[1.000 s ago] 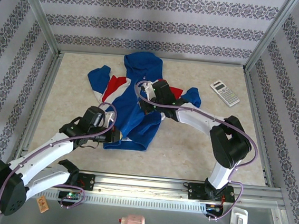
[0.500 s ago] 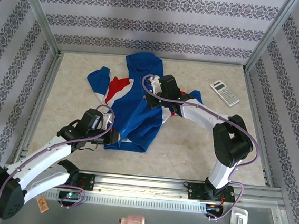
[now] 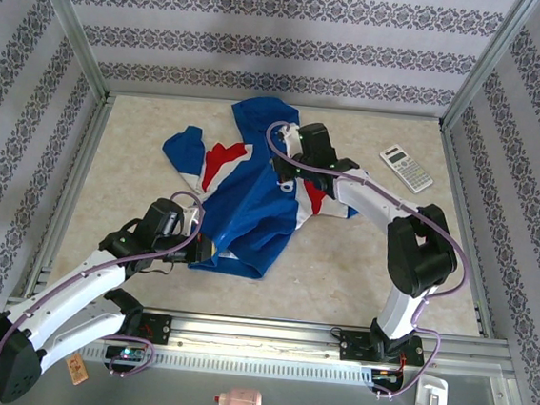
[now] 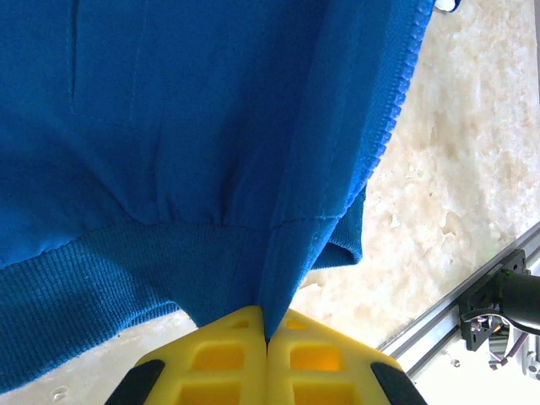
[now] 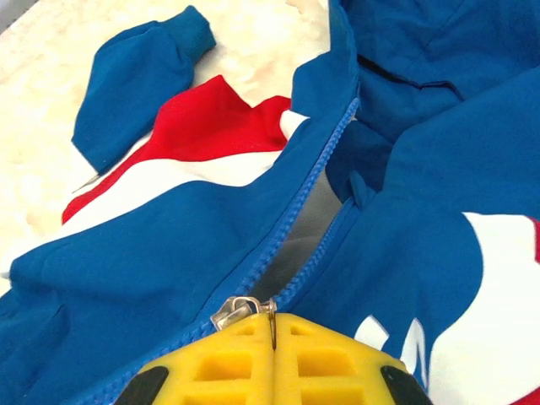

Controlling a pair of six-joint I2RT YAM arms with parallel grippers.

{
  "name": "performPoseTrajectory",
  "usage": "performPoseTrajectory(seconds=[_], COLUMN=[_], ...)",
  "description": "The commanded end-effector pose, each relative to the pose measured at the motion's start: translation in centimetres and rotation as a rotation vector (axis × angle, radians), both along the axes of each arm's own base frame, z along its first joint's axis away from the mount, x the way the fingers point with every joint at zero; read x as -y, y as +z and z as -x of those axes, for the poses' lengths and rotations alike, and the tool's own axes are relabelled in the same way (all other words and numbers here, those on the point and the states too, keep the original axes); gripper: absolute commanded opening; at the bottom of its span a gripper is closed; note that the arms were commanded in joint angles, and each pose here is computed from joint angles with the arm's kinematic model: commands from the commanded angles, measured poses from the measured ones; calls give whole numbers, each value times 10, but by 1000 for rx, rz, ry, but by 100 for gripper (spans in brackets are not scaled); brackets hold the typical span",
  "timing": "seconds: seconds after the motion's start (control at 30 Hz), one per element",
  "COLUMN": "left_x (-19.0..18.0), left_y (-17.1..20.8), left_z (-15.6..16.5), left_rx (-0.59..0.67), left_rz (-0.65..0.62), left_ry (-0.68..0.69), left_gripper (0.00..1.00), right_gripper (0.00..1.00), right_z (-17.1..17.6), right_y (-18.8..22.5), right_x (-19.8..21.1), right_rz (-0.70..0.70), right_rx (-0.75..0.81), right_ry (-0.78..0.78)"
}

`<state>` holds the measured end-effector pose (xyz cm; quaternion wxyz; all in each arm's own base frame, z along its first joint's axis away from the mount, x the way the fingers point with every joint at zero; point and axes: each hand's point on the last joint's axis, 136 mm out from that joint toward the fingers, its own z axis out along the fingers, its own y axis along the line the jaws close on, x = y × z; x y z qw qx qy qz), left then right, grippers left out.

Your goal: Zip up the jacket

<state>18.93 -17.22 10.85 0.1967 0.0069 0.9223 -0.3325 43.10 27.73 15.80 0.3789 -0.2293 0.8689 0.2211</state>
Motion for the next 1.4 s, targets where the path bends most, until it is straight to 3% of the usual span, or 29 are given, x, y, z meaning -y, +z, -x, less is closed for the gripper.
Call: performPoseTrajectory(seconds=[0.0,1.37], left_x=[-6,-17], left_y=[-16,-7], left_z=[20,22], left_rx=[-92,-91], left_rz=[-39,-61], left_ry=[-7,54], left_gripper=[0,0], right_gripper=[0,0], right_z=[-31,-124], right_y=[20,16], right_x=[21,93], right_rz=[21,-50], right_rx=[85,90], right_ry=[-74,-180])
